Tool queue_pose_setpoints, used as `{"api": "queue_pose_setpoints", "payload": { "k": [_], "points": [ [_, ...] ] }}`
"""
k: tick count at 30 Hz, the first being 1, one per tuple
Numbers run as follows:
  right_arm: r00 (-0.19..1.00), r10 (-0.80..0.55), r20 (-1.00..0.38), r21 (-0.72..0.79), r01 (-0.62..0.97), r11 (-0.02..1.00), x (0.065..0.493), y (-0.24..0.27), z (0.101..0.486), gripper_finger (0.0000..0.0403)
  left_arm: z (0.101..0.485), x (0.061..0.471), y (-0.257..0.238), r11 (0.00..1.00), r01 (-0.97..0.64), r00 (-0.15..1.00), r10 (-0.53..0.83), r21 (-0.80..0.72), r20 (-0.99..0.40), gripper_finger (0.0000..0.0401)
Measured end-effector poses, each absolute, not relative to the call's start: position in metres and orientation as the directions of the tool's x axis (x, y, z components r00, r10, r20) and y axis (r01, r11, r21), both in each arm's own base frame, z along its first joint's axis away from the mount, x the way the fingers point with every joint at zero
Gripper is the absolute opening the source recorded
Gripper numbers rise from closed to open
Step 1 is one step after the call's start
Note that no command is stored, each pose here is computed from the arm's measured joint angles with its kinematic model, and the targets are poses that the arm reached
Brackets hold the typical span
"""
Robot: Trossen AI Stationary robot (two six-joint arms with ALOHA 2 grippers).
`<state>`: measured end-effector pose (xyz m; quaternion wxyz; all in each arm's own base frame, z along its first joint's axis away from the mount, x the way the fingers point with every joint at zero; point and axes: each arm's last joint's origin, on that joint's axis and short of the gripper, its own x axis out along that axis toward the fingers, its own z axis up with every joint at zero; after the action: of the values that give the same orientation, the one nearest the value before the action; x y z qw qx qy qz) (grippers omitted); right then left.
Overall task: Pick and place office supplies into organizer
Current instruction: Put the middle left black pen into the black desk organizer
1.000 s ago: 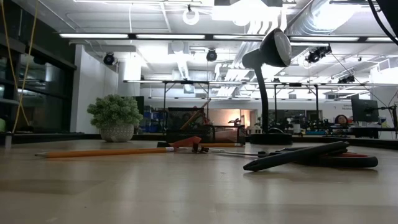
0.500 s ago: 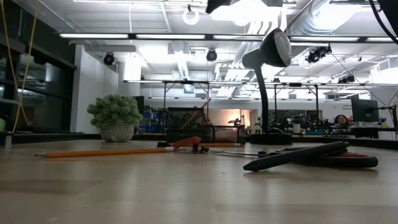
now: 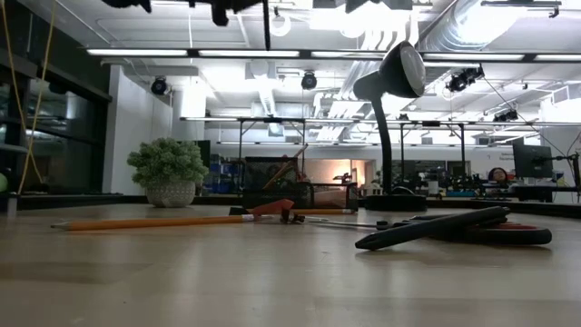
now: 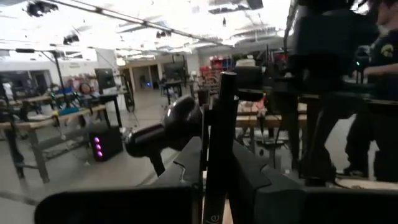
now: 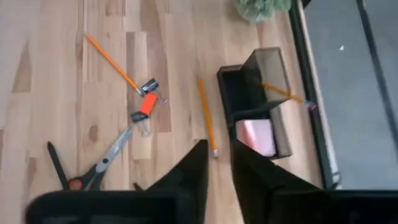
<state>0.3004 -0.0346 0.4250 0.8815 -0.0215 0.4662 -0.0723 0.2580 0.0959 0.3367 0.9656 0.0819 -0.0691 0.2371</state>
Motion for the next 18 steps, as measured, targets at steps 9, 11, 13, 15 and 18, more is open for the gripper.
{"api": "queue_pose_setpoints", "payload": {
  "k": [9, 11, 13, 15, 18],
  "points": [
    [0.698, -0.182, -0.693, 0.04, 0.29, 0.956, 0.254, -0.013, 0.37, 0.0014, 0.31, 0.269, 0.127, 0.886, -0.457, 0.889, 0.452, 0.078, 0.076, 0.0021],
    [0.717, -0.198, -0.669, 0.063, 0.32, 0.945, 0.246, -0.007, 0.359, 0.0013, 0.302, 0.273, 0.133, 0.885, -0.46, 0.888, 0.457, 0.072, 0.052, 0.0018],
    [0.739, -0.203, -0.643, 0.095, 0.339, 0.936, 0.24, -0.002, 0.351, 0.0005, 0.295, 0.277, 0.139, 0.883, -0.465, 0.885, 0.463, 0.072, 0.035, 0.0017],
    [0.758, -0.195, -0.623, 0.129, 0.345, 0.929, 0.236, 0.003, 0.343, 0.0002, 0.288, 0.28, 0.146, 0.877, -0.476, 0.879, 0.475, 0.072, 0.027, 0.0018],
    [0.777, -0.179, -0.603, 0.17, 0.344, 0.923, 0.234, 0.01, 0.333, 0.0006, 0.273, 0.284, 0.157, 0.868, -0.494, 0.868, 0.496, 0.053, -0.014, 0.0021]
  ]
}}
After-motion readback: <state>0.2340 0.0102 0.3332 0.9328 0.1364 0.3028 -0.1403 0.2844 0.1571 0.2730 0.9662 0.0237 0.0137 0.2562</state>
